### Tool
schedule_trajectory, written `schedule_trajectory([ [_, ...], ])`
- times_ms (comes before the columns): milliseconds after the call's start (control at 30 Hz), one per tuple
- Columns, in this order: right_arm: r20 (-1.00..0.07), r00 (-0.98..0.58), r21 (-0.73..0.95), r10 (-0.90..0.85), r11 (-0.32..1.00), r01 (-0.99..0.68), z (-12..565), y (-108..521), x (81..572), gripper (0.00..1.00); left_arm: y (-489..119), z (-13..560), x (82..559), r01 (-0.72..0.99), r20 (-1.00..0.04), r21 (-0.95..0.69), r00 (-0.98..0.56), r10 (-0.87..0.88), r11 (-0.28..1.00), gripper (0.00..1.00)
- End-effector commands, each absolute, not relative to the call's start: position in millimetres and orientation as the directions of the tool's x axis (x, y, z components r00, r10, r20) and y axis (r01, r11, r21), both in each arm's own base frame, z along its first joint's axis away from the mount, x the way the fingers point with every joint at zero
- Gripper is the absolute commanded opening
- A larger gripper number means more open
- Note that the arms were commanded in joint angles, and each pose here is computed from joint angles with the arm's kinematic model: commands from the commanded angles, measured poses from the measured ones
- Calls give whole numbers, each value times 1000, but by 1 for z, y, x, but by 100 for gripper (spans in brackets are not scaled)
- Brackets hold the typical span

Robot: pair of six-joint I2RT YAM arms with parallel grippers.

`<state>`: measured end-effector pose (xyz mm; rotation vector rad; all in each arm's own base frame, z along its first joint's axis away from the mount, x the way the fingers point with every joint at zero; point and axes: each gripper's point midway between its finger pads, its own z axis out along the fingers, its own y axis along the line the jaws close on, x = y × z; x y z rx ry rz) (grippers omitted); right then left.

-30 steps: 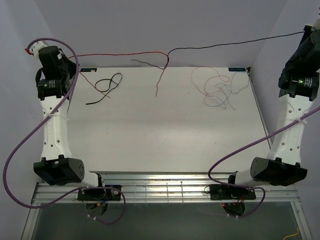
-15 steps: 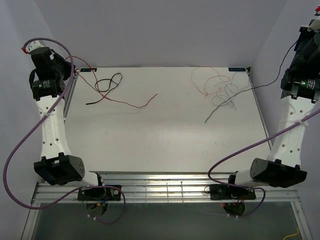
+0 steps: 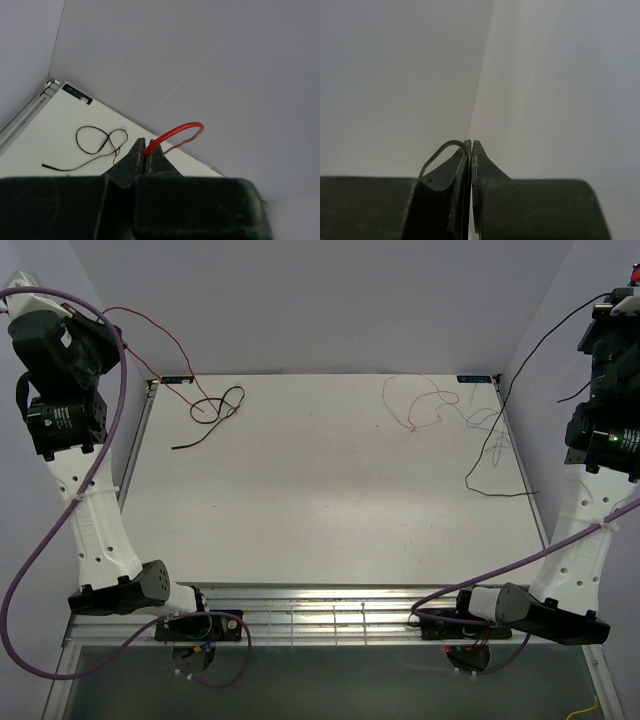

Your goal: Untangle the cables

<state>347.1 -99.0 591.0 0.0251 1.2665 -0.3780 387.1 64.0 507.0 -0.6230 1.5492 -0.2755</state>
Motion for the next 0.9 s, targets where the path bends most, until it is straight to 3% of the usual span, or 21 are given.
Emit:
schedule_trajectory([
  [0, -929, 283, -191, -241, 962, 194, 590, -80, 345, 8, 65, 525, 373, -223, -861, -505, 53, -506, 834, 0],
  [167, -940, 300, -189, -163, 980, -59, 573, -33, 343, 8, 56, 498, 375, -213, -855, -500, -35, -518, 839, 0],
  [333, -961, 272, -138, -48, 937, -322, 549, 9, 347, 8, 46, 412, 381, -249, -799, -509, -219, -560, 824, 0],
  [467, -975, 219, -47, 40, 925, -377, 523, 19, 363, 8, 21, 355, 380, -219, -722, -563, -339, -603, 797, 0],
  [633, -999, 47, 6, 27, 911, -412, 431, 60, 396, 8, -36, 289, 380, -220, -673, -509, -501, -544, 832, 0],
  [867, -955, -294, 171, 42, 888, -427, 277, 94, 399, 8, -76, 180, 363, -268, -522, -396, -721, -456, 878, 0],
])
